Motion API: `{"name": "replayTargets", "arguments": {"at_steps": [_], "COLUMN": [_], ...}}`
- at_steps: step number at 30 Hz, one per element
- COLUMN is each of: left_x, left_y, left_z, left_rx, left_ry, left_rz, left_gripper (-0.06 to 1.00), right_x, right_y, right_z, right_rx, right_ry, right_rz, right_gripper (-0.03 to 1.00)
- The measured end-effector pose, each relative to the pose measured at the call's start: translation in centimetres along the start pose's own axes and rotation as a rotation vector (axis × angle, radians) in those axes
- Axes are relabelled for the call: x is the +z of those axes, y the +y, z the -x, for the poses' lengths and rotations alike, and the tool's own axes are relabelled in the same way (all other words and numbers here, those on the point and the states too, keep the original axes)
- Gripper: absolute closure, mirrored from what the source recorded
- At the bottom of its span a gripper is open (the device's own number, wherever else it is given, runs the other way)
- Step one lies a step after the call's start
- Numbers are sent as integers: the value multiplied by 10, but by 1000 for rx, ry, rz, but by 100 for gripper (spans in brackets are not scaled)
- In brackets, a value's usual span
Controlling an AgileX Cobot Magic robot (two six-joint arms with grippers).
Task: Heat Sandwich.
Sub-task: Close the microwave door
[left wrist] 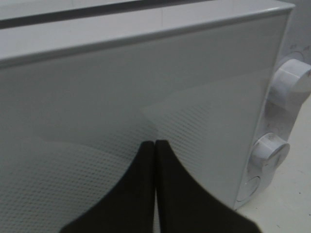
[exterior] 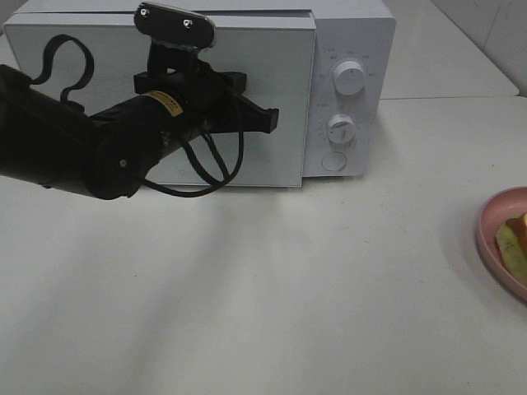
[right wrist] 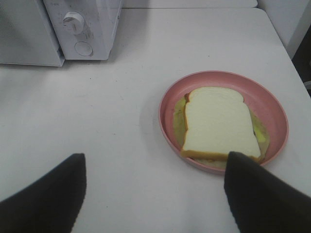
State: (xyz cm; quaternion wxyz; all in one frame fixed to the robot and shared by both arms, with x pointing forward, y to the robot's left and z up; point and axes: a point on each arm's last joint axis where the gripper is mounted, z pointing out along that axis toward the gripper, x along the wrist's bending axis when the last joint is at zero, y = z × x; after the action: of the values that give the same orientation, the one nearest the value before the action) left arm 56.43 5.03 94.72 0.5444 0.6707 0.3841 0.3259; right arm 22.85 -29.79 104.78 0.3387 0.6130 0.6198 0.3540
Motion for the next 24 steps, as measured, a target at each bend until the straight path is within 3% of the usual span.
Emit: {"name": "replayTargets", "arguments": {"at_steps": [24], "left_x": [31], "left_y": [2], "left_z": [10], "left_rx": [57], "left_ry": [-30], "left_rz": [-60], "left_gripper": [94], "right_x": [0], "right_y": [0], "right_z": [0], "right_rx": [0], "right_ry": [0], "right_rz": [0], "right_gripper": [21]}}
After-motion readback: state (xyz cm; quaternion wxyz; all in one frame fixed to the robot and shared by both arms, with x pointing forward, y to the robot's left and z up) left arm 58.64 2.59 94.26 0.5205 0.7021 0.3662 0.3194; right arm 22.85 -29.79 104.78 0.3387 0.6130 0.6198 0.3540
